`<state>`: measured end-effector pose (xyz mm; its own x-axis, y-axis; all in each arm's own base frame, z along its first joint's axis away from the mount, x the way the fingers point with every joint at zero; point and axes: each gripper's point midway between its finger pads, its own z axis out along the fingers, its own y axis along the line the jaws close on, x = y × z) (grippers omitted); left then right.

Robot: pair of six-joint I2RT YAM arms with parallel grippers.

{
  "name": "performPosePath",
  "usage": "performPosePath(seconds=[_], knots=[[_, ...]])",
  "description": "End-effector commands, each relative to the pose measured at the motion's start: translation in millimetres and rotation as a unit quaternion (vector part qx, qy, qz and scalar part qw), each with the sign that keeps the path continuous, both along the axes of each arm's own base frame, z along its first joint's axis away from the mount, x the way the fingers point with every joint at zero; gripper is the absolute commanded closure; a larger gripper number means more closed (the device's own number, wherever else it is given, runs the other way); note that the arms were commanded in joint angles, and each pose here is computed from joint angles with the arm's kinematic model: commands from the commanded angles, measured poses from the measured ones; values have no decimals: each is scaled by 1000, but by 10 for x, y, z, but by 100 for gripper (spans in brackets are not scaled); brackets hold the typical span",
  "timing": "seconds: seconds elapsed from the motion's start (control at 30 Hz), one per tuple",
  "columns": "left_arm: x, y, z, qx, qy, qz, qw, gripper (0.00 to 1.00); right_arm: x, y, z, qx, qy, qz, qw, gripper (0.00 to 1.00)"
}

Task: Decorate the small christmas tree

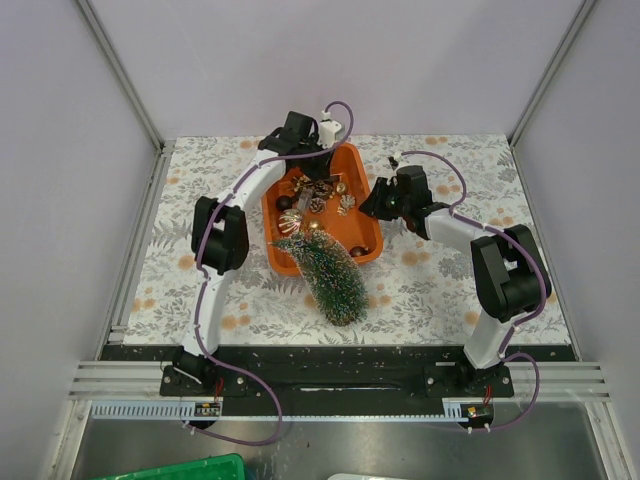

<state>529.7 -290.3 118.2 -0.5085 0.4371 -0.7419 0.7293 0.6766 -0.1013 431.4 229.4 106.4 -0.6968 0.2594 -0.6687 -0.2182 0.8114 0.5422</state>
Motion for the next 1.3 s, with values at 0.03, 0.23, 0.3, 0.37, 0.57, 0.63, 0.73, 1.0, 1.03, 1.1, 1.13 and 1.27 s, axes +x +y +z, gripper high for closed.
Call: performPosePath(seconds=[0.03,0.23,0.3,0.37,0.57,0.63,0.73,1.0,1.03,1.1,1.13,1.27], knots=[[146,-26,607,-34,-67,12,997,97,120,128,620,28,-104,24,994,77],[76,-81,1029,-69,-85,5,994,100,249,50,526,6,-86,-8,996,79],[38,-92,1236,-82,-93,4,992,100,297,20,447,-4,-73,-21,997,80],[-21,-91,1475,-96,-103,0,990,100,365,-16,372,-15,-62,-37,997,83],[-272,54,2222,-111,-156,-4,982,100,701,-102,442,-40,-66,-84,993,84],[-339,163,2432,-113,-173,3,978,100,836,-137,489,-44,-70,-97,992,85],[-420,299,2691,-116,-197,12,973,100,1027,-179,521,-57,-73,-121,988,89],[-693,587,3262,-113,-260,25,959,100,1301,-413,475,-91,-62,-179,978,93],[-735,606,3317,-114,-266,25,957,100,1322,-427,475,-93,-62,-182,977,93],[-825,657,3436,-112,-278,26,954,100,1360,-450,521,-88,-55,-188,977,94],[-880,680,3503,-113,-285,25,951,100,1357,-452,549,-82,-50,-190,977,94],[-1107,756,3704,-117,-301,20,946,100,1319,-443,771,-64,-57,-195,977,76]])
